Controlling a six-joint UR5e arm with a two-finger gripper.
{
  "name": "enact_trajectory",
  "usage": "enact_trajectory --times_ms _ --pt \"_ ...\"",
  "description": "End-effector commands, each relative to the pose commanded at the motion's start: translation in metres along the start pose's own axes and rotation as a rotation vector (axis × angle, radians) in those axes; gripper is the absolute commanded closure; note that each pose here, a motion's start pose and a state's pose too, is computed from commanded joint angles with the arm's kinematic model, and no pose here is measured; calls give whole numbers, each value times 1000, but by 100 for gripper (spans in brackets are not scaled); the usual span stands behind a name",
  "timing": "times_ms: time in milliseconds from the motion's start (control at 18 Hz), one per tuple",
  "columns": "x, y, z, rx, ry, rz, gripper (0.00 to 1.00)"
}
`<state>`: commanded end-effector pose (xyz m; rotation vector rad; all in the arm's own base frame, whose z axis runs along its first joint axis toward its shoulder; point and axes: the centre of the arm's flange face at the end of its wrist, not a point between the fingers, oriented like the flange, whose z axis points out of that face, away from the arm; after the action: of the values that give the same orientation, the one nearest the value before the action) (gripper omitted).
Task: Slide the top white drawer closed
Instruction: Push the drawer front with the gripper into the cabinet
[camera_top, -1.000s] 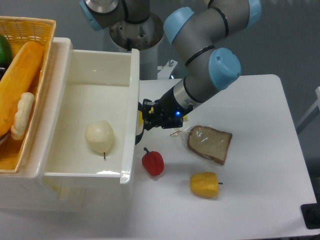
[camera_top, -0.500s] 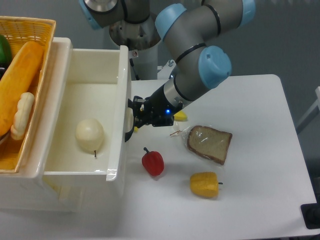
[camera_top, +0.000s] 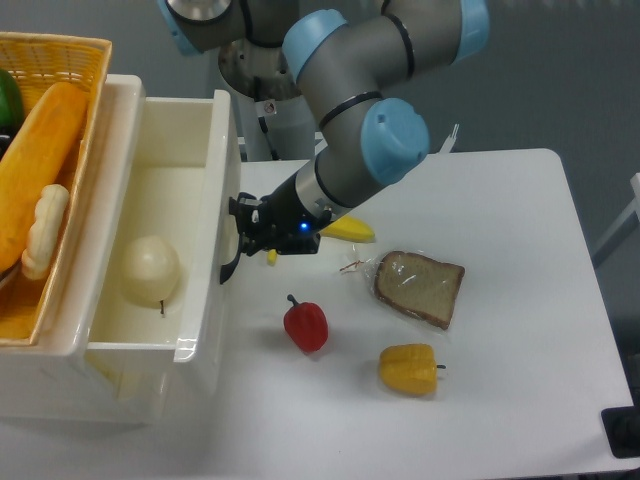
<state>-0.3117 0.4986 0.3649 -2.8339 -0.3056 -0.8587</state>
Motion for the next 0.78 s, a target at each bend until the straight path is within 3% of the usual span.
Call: enact_trajectory --times_ms 778 --pt "46 -22 31 -28 -7 18 83"
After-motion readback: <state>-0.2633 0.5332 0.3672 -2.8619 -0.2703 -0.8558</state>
